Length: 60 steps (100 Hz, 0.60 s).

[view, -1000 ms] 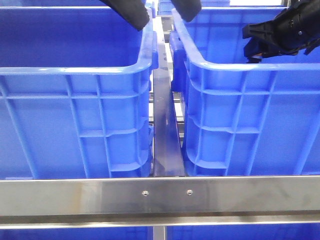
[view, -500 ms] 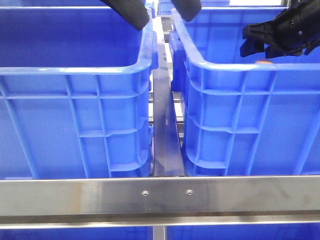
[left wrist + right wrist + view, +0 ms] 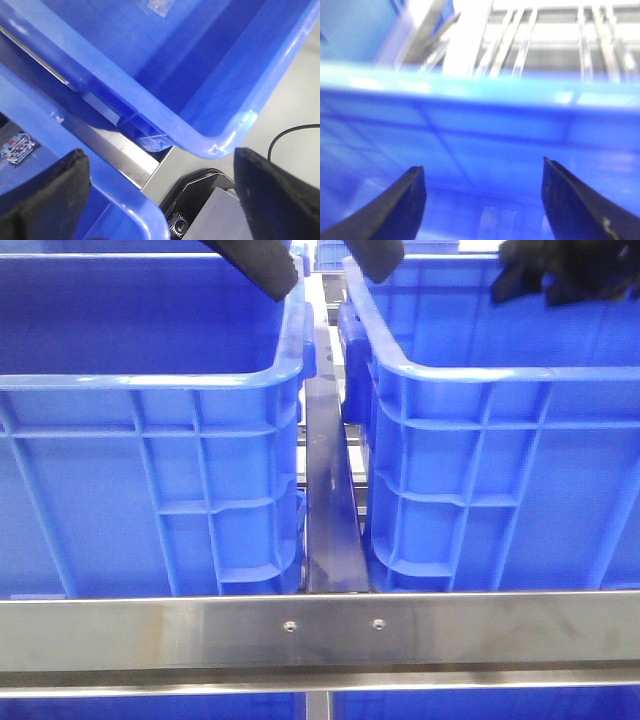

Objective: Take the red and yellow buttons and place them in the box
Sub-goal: 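Lower the yellow button into the bin and open the right gripper, then withdraw both grippers upward out of the bins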

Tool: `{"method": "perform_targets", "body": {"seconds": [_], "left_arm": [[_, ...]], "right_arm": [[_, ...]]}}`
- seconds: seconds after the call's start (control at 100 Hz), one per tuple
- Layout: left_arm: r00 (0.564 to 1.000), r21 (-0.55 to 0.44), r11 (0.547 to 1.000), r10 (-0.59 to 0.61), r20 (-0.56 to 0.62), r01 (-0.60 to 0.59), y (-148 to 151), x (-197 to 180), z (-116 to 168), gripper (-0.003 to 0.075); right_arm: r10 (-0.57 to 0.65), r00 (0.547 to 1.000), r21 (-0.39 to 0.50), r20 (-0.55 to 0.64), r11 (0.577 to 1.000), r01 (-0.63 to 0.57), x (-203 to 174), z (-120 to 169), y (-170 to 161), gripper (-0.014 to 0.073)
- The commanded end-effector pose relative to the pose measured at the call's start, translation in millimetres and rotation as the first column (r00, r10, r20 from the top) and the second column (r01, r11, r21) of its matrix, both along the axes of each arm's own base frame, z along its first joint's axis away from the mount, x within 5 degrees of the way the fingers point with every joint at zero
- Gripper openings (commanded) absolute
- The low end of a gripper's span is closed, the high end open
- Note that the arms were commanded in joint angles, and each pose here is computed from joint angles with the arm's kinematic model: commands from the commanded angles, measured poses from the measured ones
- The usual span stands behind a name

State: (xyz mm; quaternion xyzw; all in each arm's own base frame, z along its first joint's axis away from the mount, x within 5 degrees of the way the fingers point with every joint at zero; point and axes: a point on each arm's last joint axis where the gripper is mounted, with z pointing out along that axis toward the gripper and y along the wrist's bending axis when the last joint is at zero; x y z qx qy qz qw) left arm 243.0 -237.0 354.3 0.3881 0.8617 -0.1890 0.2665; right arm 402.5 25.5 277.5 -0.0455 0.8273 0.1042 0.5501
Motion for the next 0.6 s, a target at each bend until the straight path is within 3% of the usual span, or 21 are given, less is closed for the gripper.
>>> {"method": "perform_targets", "body": {"seconds": [0.0, 0.13, 0.33, 0.59], "left_arm": [[0.998, -0.101, 0.995, 0.007, 0.068, 0.000, 2.0, -8.4, 28.1, 0.0547], [0.998, -0.103, 0.995, 0.008, 0.070, 0.000, 1.9, -8.3, 28.3, 0.0535], [0.996, -0.117, 0.993, 0.014, 0.085, -0.004, 1.2, -7.0, 29.6, 0.0428], [0.996, -0.118, 0.993, 0.015, 0.086, -0.005, 1.1, -6.9, 29.7, 0.0386]], "right_arm": [[-0.002, 0.995, 0.014, 0.102, 1.000, 0.001, -25.0, 41.5, -0.3, 0.0401], [-0.011, 0.991, 0.012, 0.130, 1.000, 0.010, -57.6, 54.9, -1.7, 0.0201], [-0.013, 0.989, 0.015, 0.145, 1.000, 0.011, -114.3, 56.6, -2.6, -0.0066], [-0.020, 0.983, 0.036, 0.184, 0.999, 0.014, -187.6, 47.4, -3.7, -0.0063]]}}
